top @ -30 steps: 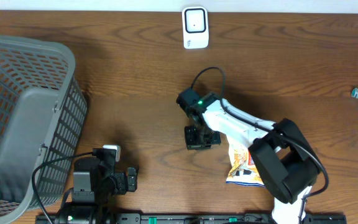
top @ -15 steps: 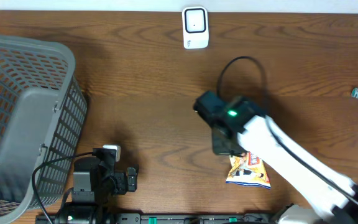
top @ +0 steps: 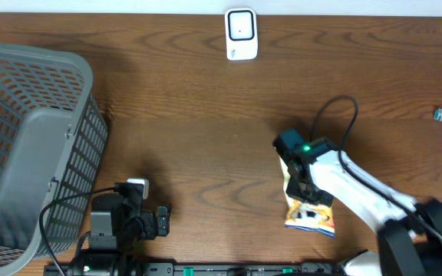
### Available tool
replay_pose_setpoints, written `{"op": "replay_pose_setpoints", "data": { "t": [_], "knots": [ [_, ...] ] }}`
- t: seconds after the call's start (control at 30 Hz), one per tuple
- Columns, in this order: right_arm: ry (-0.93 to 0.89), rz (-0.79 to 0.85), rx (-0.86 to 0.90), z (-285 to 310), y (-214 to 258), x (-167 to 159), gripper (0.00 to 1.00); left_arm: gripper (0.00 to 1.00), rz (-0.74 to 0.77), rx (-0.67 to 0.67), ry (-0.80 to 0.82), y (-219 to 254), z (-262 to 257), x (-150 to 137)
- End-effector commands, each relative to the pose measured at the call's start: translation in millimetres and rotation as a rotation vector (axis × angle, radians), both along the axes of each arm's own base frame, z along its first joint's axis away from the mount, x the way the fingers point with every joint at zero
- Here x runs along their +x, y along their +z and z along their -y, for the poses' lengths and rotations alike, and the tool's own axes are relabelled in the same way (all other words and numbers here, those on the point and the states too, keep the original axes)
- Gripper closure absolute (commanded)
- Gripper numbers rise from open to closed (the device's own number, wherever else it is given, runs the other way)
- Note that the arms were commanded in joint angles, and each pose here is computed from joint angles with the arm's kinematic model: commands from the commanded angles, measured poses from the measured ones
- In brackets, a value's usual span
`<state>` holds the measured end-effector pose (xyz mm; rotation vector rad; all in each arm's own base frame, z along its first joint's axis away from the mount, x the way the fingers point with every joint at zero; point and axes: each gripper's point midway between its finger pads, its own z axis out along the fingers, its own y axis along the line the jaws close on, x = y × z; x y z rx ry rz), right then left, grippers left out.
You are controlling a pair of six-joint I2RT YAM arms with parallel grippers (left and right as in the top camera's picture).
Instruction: Scan the item barcode
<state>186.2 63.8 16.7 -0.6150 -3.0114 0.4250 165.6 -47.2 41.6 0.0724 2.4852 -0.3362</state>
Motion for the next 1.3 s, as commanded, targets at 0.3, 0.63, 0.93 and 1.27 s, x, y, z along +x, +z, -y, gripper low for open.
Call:
{"op": "replay_pose_setpoints", "data": {
  "t": [0.3, 0.63, 0.93, 1.27],
  "knots": [
    [0.236, -0.050, 0.522, -93.1, -75.6, 27.1, 0.96, 0.01, 0.010, -0.003, -0.008, 2.9, 1.1, 1.0],
    [0.443, 0.033, 0.591, -113.2, -44.4, 56.3, 0.99, 0.01, 0.010, -0.003, -0.008, 2.9, 1.1, 1.0],
    [0.523, 0.398, 0.496, -107.2, 75.3, 106.1, 0.98, 0.01, 0.010, -0.003, -0.008, 2.8, 1.1, 0.9],
    [0.480, 0.210, 0.408, -98.7, 1.8, 90.3, 0.99, 0.00, 0.010, -0.003, -0.008, 2.9, 1.1, 1.0]
  ]
}}
